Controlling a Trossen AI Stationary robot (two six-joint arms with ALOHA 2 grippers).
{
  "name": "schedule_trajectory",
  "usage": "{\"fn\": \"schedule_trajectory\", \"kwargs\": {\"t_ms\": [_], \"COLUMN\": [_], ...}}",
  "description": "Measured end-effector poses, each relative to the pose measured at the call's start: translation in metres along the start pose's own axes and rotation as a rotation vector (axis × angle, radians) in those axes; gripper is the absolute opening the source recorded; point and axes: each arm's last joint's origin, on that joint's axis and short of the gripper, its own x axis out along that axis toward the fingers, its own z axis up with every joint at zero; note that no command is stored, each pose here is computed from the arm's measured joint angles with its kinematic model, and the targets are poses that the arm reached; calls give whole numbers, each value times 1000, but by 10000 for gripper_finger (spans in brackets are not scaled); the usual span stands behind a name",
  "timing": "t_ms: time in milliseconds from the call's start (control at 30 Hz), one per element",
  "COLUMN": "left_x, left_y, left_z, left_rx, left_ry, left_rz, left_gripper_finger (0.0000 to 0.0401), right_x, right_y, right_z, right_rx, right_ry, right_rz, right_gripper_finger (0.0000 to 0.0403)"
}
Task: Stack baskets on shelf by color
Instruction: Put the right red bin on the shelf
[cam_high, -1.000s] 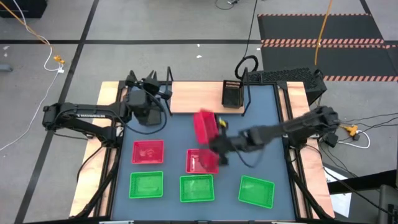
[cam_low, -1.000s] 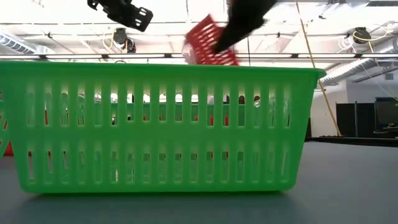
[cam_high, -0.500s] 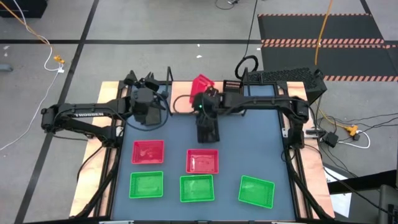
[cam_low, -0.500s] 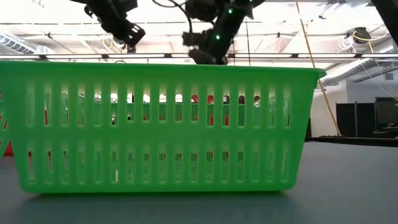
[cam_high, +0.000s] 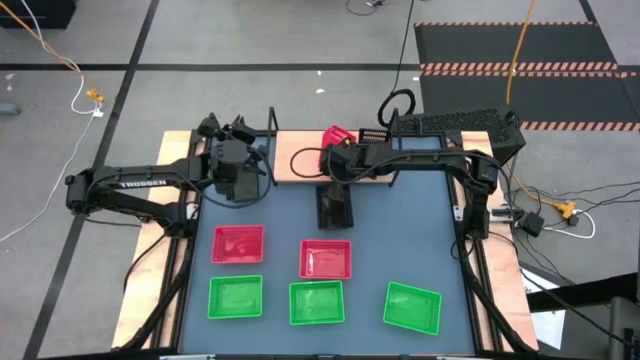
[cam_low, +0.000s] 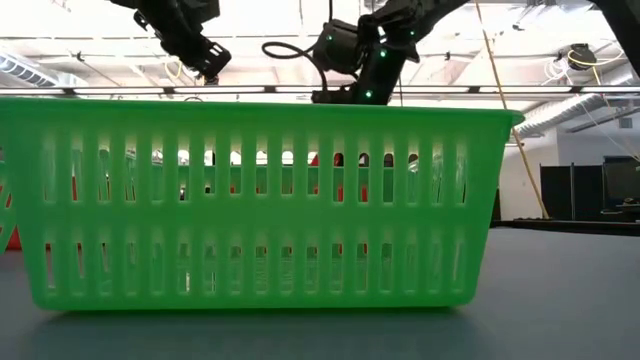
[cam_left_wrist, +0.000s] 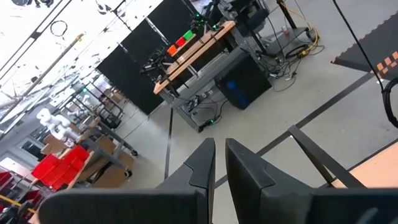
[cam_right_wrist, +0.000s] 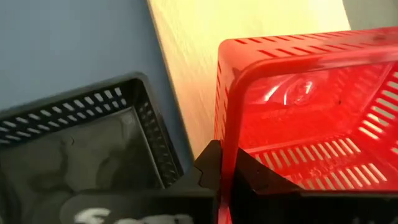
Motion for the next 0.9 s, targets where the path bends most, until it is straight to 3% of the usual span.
{"fn": "schedule_trajectory", "kwargs": {"t_ms": [333, 567, 900], "left_x": [0, 0, 0], "left_y": [0, 0, 0], "left_z": [0, 0, 0], "left_rx": [-32, -32, -33], "left_ry": [-1, 0, 0], "left_rz": [-1, -1, -1], "left_gripper_finger": [42, 42, 42], "right_x": [6, 6, 6], "right_y": [0, -1, -8], "right_z": [-4, -6, -9], "right_rx": [-50, -87, -114], "right_ry": [-18, 8, 49], "right_rz": [-11, -13, -106], "right_gripper_finger": [5, 28, 54]}}
